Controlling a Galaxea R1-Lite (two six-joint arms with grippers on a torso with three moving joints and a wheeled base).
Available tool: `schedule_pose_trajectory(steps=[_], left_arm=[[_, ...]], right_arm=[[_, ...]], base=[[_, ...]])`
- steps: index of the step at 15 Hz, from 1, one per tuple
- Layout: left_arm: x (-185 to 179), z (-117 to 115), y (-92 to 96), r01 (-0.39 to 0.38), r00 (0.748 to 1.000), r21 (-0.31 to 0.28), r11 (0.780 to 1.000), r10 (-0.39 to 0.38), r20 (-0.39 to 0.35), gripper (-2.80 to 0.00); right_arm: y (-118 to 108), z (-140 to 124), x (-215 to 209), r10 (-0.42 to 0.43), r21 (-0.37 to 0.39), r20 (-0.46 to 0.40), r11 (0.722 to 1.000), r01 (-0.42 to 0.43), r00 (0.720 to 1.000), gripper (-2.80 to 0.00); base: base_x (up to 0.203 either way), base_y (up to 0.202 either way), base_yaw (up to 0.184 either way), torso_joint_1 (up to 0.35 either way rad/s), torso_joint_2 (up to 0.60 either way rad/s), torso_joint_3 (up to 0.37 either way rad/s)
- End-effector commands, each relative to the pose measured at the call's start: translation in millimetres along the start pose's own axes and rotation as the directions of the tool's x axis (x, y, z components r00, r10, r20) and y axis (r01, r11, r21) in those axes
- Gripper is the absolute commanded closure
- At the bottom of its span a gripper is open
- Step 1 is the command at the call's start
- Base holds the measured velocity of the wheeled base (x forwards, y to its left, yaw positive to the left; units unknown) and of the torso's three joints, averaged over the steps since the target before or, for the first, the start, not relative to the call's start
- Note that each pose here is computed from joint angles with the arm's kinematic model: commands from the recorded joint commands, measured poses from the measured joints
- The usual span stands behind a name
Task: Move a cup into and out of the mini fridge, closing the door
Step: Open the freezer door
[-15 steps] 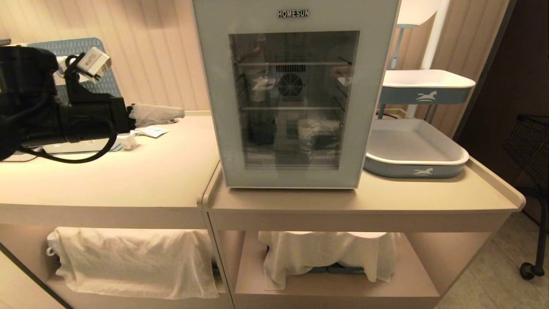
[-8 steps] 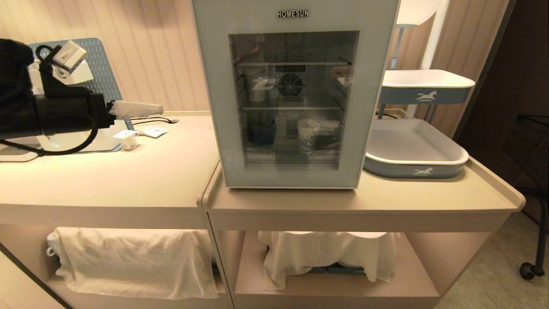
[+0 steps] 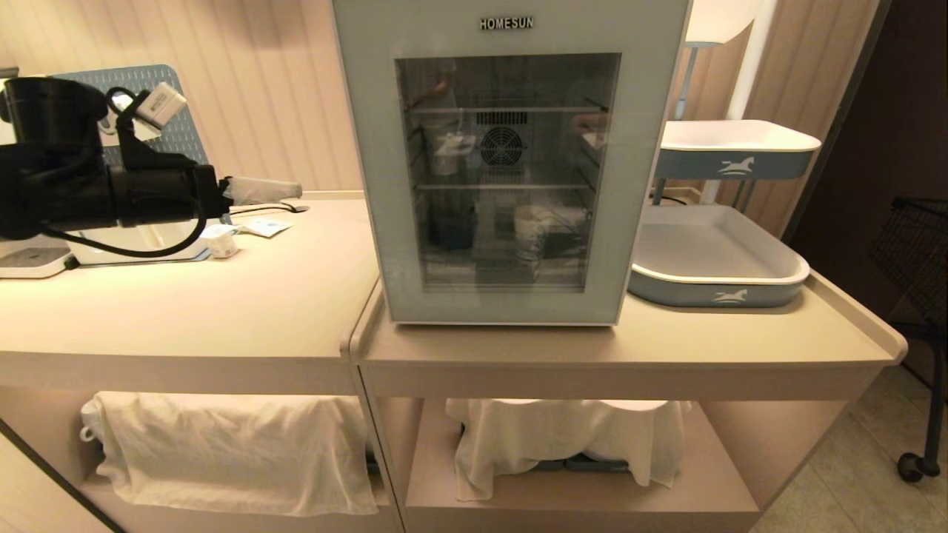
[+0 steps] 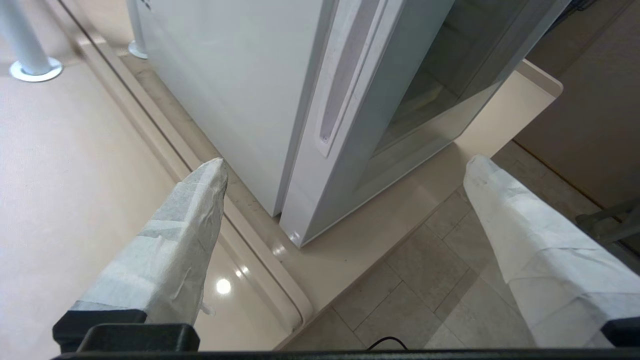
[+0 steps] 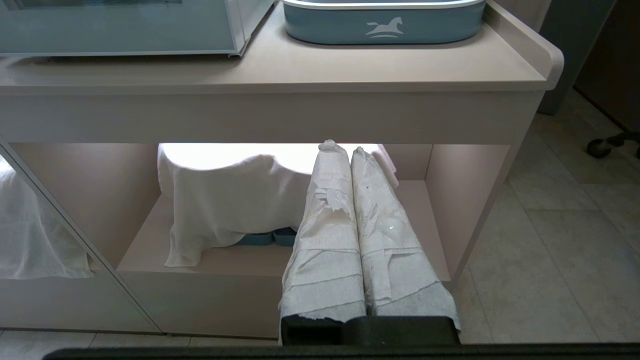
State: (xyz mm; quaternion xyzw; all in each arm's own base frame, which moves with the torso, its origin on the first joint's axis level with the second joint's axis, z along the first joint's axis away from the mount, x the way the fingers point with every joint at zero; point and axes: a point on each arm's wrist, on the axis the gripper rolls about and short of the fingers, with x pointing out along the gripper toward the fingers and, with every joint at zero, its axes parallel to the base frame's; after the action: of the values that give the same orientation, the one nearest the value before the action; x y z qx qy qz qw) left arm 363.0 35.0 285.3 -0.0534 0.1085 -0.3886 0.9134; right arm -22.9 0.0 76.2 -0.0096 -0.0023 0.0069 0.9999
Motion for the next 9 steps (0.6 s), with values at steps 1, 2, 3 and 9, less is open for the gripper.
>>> schedule_pose_trajectory(steps=[1,2,3,9], left_arm=[[15,-7,6.0,0.026,1.0,-0.012,1.0,-0.026,-0.016,-2.8],[22,-9,6.7,0.035,0.999,-0.012,0.999,-0.035,-0.02,-2.8],[29,-9,5.8,0.047,0.999,-0.004,0.999,-0.047,-0.018,-2.8],[51,5,-16.2,0.124,0.992,0.053,0.991,-0.125,0.011,-2.8]], right_arm=[[0,0,0,0.0,-0.001,0.0,1.0,0.0,1.0,0.0],[0,0,0,0.001,-0.001,0.0,1.0,-0.001,1.0,0.0],[0,0,0,0.0,-0.001,0.0,1.0,0.0,1.0,0.0],[0,0,0,0.001,-0.001,0.0,1.0,-0.001,1.0,0.0]], base=[[0.0,0.0,0.0,0.0,0.0,0.0],[0.0,0.0,0.0,0.0,0.0,0.0],[0.0,0.0,0.0,0.0,0.0,0.0],[0.0,0.0,0.0,0.0,0.0,0.0]])
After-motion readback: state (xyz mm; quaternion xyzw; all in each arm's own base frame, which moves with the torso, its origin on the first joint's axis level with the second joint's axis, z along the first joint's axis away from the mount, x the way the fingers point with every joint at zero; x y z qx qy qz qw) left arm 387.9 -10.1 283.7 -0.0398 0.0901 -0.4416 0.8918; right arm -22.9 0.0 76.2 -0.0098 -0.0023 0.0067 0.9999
